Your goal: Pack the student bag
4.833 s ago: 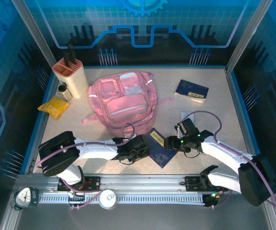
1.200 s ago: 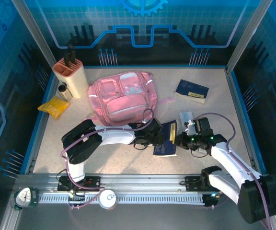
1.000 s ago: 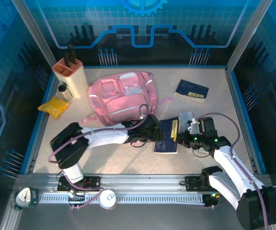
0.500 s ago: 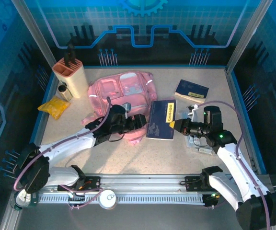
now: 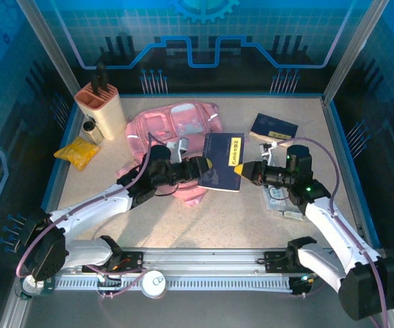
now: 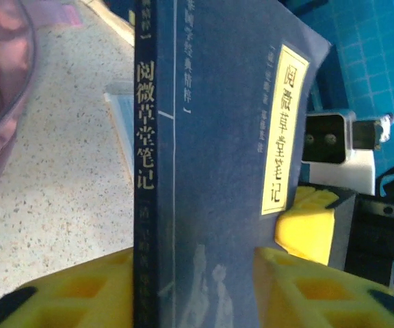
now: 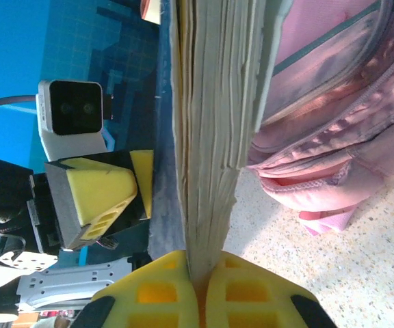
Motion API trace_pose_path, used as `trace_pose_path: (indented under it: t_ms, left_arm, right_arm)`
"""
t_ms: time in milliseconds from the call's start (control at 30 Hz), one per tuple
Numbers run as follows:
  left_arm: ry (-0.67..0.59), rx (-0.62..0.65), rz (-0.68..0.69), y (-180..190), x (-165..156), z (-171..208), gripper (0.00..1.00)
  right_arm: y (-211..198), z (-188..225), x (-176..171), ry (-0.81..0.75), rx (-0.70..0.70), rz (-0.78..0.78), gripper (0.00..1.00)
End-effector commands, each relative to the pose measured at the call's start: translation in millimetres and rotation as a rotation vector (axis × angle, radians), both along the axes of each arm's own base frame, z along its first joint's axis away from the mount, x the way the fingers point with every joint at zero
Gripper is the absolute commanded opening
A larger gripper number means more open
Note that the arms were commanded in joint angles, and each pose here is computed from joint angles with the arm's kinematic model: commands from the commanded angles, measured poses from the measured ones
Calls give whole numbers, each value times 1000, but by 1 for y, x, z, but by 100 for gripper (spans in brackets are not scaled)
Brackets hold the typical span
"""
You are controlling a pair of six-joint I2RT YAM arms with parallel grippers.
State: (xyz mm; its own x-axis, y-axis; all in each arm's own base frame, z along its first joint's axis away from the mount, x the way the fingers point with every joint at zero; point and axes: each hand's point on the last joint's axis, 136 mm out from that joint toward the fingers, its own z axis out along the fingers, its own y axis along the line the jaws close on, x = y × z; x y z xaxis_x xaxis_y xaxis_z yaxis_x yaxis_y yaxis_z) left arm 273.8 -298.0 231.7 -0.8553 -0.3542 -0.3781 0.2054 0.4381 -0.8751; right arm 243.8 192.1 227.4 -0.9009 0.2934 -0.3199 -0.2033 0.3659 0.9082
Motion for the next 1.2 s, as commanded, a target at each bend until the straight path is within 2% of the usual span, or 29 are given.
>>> trace_pose_path:
  t_ms: [0,33,100,200,300,500,600,733,800,933,1033,1133,1167]
  left_arm:
    - [-66,-99,-56,-7,-6,30,35]
    - [-67,-106,-59,-8,-6,31,32]
    - [-64,-110,-59,-9,-5,32,21]
    - [-65,-125,-55,-10,-4,35,7]
    - [-62,-148,-38,-9,-2,38,1]
    - [-62,-213,-12,-8,2,47,0]
    - [-61,-238,-3,-10,5,49,0]
    - [-59,-233,6,-11,9,46,0]
    - [-57,-218,16,-11,11,42,0]
    - [-39,-122,49,-5,15,23,0]
    - [-30,-65,72,1,16,14,0]
    - [-20,-11,80,4,16,2,0]
    - [-26,3,71,4,16,1,0]
  right_arm:
    - [8,8,-3,-34,43,53,1]
    - [8,8,-2,-35,44,55,2]
    - [9,8,-1,-27,49,51,8]
    - [11,13,0,-37,72,59,21]
    - [11,10,0,-23,69,60,41]
    - [10,-12,0,52,24,30,68]
    - [13,-19,-3,85,29,41,76]
    - [21,-5,-4,53,99,71,78]
    - [24,6,-6,42,137,84,76]
    - [22,21,-5,0,170,75,61]
    - [17,11,-3,25,125,44,44]
    - [14,5,-2,27,100,35,12]
    - [13,3,-1,29,93,30,6]
